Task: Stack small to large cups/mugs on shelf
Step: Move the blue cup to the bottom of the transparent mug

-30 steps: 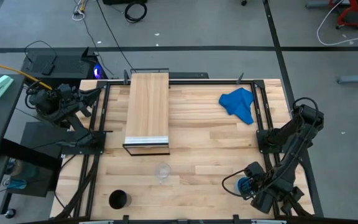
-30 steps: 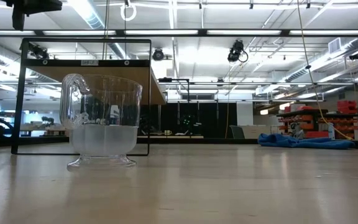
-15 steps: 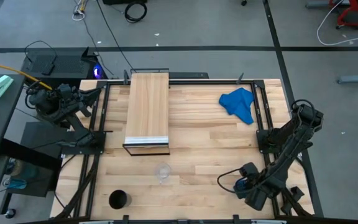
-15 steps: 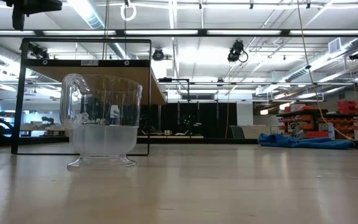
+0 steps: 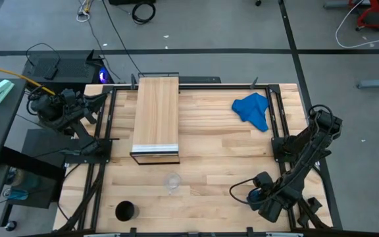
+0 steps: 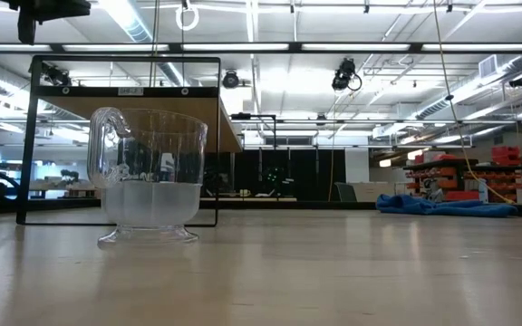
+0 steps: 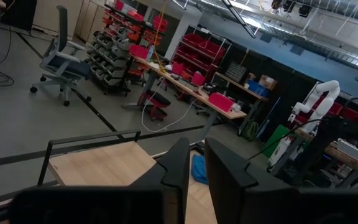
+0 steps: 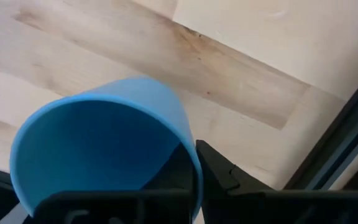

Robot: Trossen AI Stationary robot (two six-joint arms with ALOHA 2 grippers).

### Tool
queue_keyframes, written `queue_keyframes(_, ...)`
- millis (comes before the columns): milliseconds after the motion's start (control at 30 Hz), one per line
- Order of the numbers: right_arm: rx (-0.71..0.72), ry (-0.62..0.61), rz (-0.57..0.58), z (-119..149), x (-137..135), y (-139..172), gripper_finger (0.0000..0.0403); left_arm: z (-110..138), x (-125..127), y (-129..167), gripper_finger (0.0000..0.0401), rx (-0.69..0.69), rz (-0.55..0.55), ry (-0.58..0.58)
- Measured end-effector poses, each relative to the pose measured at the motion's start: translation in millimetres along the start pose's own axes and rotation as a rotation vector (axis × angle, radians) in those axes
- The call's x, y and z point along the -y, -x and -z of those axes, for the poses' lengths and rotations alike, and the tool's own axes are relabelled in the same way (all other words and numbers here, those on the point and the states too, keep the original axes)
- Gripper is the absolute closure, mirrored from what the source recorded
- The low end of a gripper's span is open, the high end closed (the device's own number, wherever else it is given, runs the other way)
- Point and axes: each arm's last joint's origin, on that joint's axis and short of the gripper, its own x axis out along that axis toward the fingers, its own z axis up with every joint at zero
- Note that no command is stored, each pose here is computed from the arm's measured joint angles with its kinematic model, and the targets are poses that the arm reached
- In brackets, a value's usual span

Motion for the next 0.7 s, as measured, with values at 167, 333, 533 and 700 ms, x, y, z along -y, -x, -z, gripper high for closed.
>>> queue_keyframes(167, -0.037, 0.066, -0.059, -6, -11, 22, 0.0396, 0, 0, 0, 0.0342, 0.0, 0.0, 0.001)
queue_keyframes(333, -0.035, 0.092, -0.126, -24, -22, 67, 0.0396, 0, 0, 0, 0.0346, 0.0, 0.001, -0.004)
queue_keyframes(533, 0.058, 0.137, -0.159, -55, -29, 130, 0.0397, 4, 0, 0, 0.0349, 0.0, 0.0, -0.016)
queue_keyframes(700, 0.191, 0.143, -0.218, -90, -30, 174, 0.0398, 8, 0, 0, 0.0345, 0.0, 0.0, -0.018)
